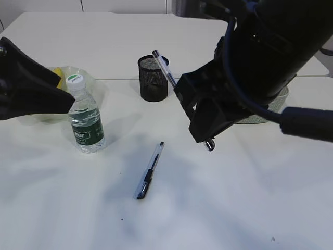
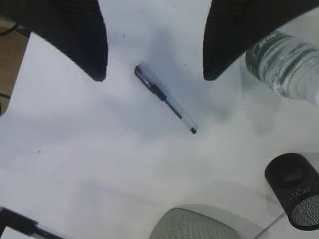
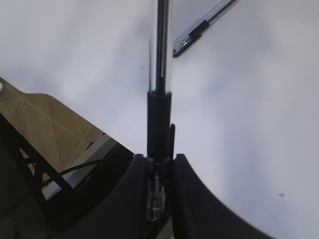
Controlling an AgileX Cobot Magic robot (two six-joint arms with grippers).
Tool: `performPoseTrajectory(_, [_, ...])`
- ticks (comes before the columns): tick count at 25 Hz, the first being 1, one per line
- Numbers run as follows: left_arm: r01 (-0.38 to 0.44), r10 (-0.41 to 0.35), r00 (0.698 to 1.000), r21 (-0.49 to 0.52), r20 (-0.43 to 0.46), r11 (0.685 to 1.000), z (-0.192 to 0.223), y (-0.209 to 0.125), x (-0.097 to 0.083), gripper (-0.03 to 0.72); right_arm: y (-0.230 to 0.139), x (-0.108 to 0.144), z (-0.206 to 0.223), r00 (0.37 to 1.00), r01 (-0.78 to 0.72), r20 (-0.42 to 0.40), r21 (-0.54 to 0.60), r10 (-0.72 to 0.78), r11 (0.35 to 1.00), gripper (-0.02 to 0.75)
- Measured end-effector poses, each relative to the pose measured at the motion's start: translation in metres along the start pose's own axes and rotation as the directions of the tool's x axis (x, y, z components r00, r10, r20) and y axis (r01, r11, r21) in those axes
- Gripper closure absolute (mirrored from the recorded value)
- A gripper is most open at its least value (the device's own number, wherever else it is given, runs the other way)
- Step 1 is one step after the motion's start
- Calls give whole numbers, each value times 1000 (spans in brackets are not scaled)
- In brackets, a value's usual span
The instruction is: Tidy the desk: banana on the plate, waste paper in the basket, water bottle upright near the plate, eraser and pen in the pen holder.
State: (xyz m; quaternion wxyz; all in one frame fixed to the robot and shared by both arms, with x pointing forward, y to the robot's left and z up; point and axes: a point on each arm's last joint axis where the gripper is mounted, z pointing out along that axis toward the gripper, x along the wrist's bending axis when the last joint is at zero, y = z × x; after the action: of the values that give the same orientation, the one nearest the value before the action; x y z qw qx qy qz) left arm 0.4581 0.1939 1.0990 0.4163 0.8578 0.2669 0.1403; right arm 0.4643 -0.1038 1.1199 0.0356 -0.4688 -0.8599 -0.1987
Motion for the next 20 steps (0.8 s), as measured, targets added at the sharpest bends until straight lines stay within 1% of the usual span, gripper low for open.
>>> performPoseTrajectory(1, [20,-20,1000,-16,12,1000,0,1,-1,263,0,2,1,1000,9,0,2,-9,1000,668])
performPoseTrajectory(3, [91,-87,994,-61,62,994,2,6,-4,263,-1,6,1,1000,24,-4,6,-24,1000,668])
performPoseTrajectory(5, [188,-174,976,-108,133,976,5,11,-7,263,-2,8,2,1000,29,-6,7,-29,1000,668])
performPoseTrajectory(7, [270,-243,950,-127,196,954,11,14,-7,263,-2,8,2,1000,30,-5,7,-30,1000,668])
performPoseTrajectory(12, [400,-348,881,-110,322,910,26,16,-6,263,-2,8,2,1000,30,-4,7,-30,1000,668])
performPoseTrajectory(14, [428,-369,856,-95,362,899,30,16,-7,263,-2,8,2,999,33,-4,7,-33,999,668])
performPoseTrajectory(16, [454,-389,838,-92,384,886,33,16,-6,263,-2,8,2,999,34,-3,7,-34,999,668])
performPoseTrajectory(17, [472,-402,827,-97,393,876,34,17,-6,263,-2,8,2,999,34,-3,7,-34,999,668])
performPoseTrajectory(20, [574,-479,770,-130,422,808,36,17,-5,263,-1,8,1,999,34,-3,6,-34,999,668])
